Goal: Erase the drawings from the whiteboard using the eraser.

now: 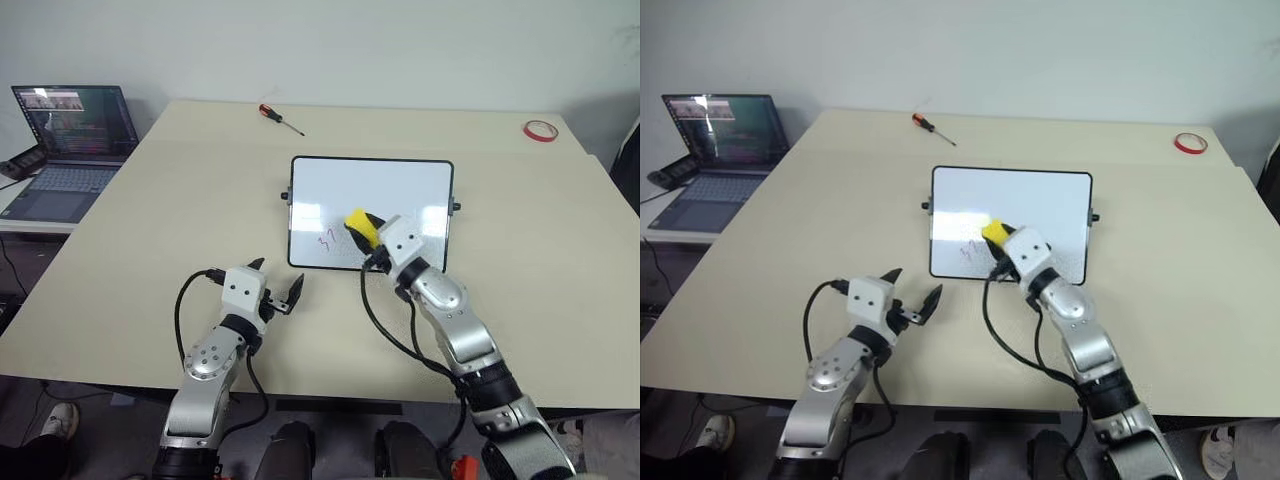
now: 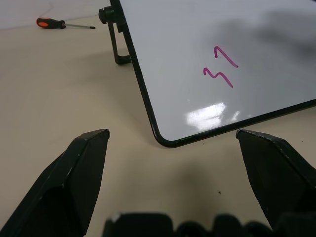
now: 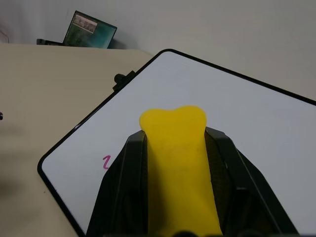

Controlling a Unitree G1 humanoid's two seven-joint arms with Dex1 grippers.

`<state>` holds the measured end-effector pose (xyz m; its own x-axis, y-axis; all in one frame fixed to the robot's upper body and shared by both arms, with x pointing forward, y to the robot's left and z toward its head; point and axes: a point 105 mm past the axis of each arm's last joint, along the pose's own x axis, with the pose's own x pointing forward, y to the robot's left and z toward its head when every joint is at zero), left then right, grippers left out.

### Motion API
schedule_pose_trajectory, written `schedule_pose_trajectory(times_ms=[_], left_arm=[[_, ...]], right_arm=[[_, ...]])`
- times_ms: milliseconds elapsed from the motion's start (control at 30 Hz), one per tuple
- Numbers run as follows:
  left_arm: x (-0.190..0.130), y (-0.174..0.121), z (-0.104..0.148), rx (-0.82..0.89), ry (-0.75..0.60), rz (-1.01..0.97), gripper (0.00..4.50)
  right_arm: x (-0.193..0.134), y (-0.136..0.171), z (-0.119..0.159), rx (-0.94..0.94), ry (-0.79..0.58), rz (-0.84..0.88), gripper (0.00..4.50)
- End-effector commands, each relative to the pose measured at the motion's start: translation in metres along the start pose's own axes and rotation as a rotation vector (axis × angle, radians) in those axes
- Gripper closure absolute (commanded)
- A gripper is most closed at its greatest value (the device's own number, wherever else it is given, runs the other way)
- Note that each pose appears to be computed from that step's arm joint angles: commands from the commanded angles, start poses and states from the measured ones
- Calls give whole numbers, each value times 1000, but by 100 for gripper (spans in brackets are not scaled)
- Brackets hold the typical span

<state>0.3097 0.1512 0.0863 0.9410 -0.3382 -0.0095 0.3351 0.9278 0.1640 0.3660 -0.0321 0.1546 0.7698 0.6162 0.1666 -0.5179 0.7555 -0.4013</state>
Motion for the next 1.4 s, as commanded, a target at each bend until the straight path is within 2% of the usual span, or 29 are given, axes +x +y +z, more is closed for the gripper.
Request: schedule_pose_trajectory(times_ms=[33, 167, 300, 400, 500, 767, 867, 1033, 1167, 1267, 1400], left_arm=[[3, -2, 14, 0, -50, -11, 0], [7, -7, 21, 9, -71, -34, 0], [10, -7, 26, 5, -86, -34, 0], [12, -7, 32, 1, -103, -28, 0], [12, -5, 35, 1, -109, -20, 0], [14, -5, 39, -7, -119, -16, 0], [15, -6, 40, -10, -120, -19, 0], [12, -10, 37, -22, -112, -38, 0], [11, -11, 36, -24, -107, -41, 0], [10, -12, 36, -25, -105, -43, 0], [11, -12, 36, -26, -106, -41, 0]], right_arm=[[19, -1, 10, -51, -44, -4, 327], [41, -2, 0, -41, 1, -35, 327], [46, 10, -29, -53, 86, 12, 327], [44, 19, -50, -50, 141, 28, 327], [42, 29, -53, -41, 138, 58, 327], [17, 77, -71, 26, 180, 295, 327], [18, 69, -70, 17, 185, 273, 327], [37, 18, -54, -89, 143, 33, 327], [46, -5, -40, -121, 100, -106, 327], [48, -1, -38, -121, 84, -96, 327], [42, 26, -46, -115, 92, 50, 327]])
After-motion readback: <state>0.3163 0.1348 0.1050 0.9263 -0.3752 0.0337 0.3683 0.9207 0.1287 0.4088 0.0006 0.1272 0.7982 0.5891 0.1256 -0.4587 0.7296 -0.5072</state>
